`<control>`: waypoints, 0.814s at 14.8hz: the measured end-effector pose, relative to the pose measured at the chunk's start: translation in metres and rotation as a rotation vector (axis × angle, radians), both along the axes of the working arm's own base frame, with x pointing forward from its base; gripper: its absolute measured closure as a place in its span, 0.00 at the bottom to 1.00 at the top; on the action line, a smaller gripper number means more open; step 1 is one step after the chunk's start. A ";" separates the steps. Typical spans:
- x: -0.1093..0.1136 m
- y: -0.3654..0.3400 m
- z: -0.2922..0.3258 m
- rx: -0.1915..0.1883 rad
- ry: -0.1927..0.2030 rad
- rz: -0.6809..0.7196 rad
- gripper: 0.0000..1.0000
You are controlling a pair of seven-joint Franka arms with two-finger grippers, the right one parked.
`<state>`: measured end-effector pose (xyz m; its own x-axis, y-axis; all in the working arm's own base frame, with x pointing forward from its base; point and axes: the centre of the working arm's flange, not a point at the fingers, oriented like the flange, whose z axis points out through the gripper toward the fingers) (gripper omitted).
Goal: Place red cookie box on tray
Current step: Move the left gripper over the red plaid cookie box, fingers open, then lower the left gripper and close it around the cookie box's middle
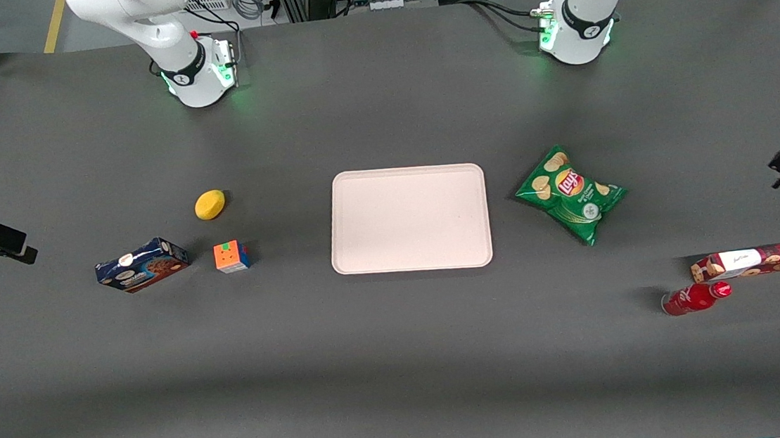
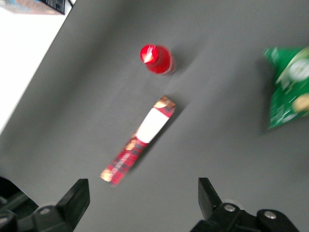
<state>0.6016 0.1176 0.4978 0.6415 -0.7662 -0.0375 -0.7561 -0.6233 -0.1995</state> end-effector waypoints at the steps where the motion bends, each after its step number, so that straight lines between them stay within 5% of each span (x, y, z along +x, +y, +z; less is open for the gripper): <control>1: 0.000 0.014 -0.015 0.014 -0.013 -0.075 0.00; 8: 0.008 0.065 -0.116 0.035 0.040 -0.510 0.00; 12: 0.019 0.107 -0.144 0.029 0.055 -0.632 0.00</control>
